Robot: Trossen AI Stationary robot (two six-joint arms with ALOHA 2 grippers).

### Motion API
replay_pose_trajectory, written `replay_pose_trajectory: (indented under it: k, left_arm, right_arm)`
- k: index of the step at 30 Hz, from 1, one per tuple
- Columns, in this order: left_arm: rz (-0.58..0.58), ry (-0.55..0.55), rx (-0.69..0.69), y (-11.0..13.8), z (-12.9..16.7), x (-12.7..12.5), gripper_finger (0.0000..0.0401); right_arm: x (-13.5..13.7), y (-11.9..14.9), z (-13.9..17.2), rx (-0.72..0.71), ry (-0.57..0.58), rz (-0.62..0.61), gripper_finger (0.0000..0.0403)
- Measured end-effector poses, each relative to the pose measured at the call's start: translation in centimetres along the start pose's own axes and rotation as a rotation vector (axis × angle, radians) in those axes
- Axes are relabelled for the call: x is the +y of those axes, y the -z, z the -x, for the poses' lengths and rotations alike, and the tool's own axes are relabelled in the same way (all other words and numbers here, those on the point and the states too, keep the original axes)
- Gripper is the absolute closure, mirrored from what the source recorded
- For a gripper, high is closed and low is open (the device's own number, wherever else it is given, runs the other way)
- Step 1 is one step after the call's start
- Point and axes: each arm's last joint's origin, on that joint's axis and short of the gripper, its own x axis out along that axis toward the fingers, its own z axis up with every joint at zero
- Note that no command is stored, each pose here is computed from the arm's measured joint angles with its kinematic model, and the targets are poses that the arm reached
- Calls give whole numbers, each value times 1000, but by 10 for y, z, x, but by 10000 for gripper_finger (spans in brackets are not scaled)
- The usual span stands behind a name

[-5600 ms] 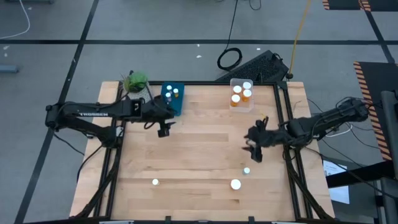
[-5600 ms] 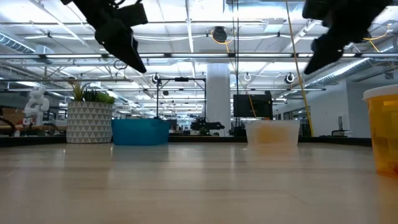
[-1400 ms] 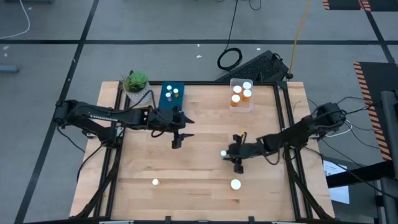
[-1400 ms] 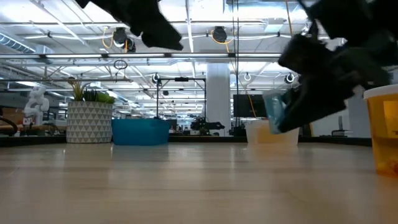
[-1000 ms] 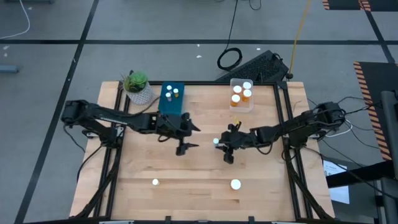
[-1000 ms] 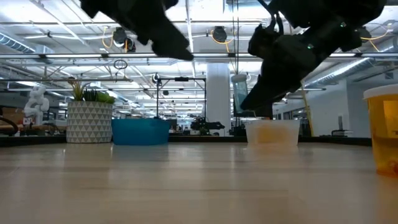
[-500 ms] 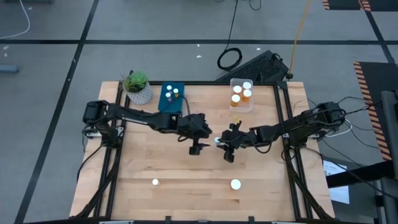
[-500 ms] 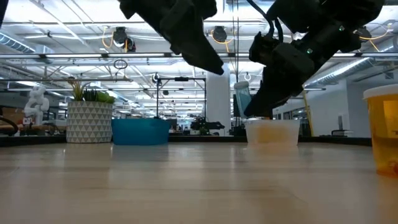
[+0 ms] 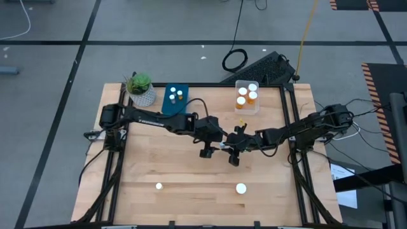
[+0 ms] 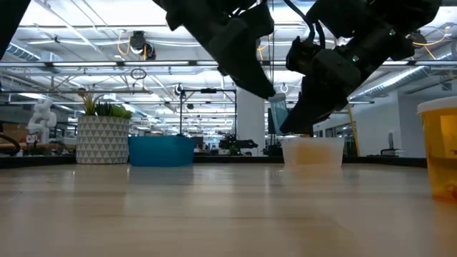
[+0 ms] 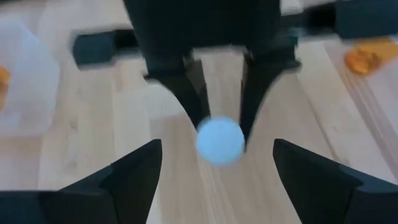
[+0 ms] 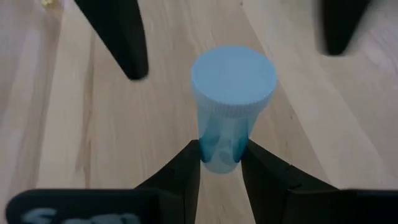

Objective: Pick and place medicine bottles into bin by pill shape (circle, oval)
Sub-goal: Put the light blue bottled tablets into the blue bin

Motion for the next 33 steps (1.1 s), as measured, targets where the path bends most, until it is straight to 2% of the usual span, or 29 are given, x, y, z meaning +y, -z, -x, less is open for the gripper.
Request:
replay_pose_trajectory:
  k: [7, 19, 33]
  left_arm:
    - [-1, -13, -27, -3, 2, 2, 93]
    - [-5, 13, -36, -1, -6, 4, 155]
    - [-13, 16, -33, 1, -11, 3, 206]
  right_arm:
    - [0, 0, 0, -5, -1, 5, 305]
    - [0, -1, 0, -11, -2, 3, 305]
    - [0, -1, 0, -11, -1, 6, 305]
